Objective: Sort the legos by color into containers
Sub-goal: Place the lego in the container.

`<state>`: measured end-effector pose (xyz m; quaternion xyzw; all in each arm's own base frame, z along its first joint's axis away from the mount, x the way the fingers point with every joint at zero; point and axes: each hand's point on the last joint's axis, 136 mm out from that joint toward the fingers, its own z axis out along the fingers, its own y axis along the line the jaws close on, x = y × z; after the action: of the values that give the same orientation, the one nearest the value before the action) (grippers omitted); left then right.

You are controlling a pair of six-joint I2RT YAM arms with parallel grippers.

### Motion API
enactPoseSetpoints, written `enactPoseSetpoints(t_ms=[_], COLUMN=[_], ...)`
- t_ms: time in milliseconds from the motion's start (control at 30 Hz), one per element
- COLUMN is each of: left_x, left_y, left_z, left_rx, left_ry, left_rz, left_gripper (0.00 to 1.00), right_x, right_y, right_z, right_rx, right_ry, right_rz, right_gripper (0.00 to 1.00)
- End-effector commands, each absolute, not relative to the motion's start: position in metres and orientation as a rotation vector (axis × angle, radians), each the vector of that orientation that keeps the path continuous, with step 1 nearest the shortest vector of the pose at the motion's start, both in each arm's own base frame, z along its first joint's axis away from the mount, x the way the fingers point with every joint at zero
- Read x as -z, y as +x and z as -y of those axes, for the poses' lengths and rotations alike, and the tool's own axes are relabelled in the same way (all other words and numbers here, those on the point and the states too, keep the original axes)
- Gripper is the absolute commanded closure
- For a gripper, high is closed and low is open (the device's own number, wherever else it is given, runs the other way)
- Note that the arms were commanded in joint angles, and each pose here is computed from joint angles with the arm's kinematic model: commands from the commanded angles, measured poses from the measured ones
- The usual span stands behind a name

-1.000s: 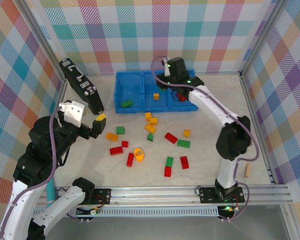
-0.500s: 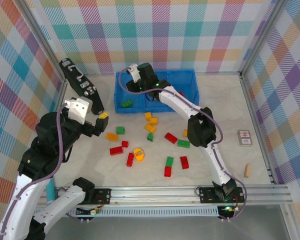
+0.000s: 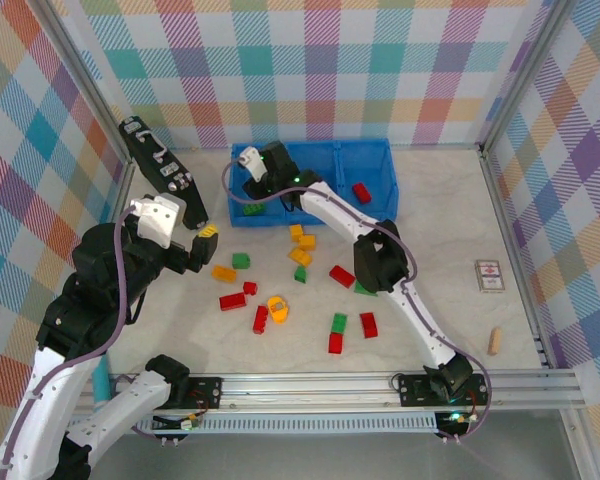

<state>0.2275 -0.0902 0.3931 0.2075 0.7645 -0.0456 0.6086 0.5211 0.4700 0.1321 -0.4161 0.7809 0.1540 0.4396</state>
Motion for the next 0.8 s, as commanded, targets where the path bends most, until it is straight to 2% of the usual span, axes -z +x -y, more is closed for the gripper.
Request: enactPoseSetpoints(t_ms=[0, 200, 500, 767], left_x=[-0.408, -0.406, -0.392, -0.376], left_y=[0.224, 0.228, 0.254, 0.300], left_z=[0.095, 0.098, 0.115, 0.137], left_rx=[0.142, 0.149, 0.191, 0.205], left_ry=[0.485, 0.481, 0.480, 0.470], left_rz=[-1.724, -1.736, -1.867, -2.044], left_gripper=[0.00, 0.00, 0.00, 0.00], right_x=[-0.128, -0.123, -0.204, -0.245], right_y=[0.516, 0.511, 0.503, 0.497], right_z=[-0.477, -0.479, -0.480, -0.428], right_rx=[-0.360, -0.366, -0.441, -0.328], right_ry=[-1.092, -1.107, -1.051, -1.009], right_rz=[-1.922, -1.933, -1.827, -1.865], right_gripper=[0.58, 0.51, 0.44, 0.41])
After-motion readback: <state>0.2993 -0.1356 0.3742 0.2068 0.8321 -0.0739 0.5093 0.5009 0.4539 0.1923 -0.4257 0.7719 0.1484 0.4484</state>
